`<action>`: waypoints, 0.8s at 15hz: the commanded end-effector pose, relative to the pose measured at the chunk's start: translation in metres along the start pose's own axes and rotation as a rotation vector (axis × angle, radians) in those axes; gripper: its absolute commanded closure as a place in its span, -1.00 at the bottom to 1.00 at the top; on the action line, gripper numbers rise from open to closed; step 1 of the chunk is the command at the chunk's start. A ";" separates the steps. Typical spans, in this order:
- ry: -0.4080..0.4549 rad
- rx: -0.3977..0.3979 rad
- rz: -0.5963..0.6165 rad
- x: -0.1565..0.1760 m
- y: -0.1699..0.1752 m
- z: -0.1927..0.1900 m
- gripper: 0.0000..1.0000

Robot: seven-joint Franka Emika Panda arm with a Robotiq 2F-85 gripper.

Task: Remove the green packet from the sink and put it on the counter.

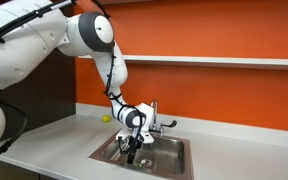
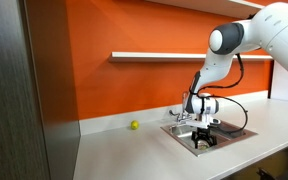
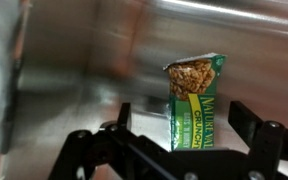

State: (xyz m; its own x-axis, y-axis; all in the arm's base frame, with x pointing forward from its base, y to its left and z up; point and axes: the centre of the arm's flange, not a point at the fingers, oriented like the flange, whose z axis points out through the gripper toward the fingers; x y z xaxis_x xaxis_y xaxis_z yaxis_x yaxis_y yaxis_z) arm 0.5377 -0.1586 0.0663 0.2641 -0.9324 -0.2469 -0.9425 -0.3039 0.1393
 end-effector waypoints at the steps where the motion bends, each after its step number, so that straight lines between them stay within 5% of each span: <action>1: -0.003 0.014 0.030 0.006 -0.006 0.001 -1.00; 10: -0.006 0.012 0.036 0.012 -0.008 0.007 -1.00; 11: -0.007 0.010 0.036 0.013 -0.009 0.007 -0.50; 12: -0.007 0.010 0.036 0.014 -0.009 0.008 -0.47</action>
State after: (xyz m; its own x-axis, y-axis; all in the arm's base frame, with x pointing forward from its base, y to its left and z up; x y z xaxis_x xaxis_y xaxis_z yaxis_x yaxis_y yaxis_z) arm 0.5415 -0.1617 0.0557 0.2556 -0.9356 -0.2434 -0.9438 -0.2960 0.1468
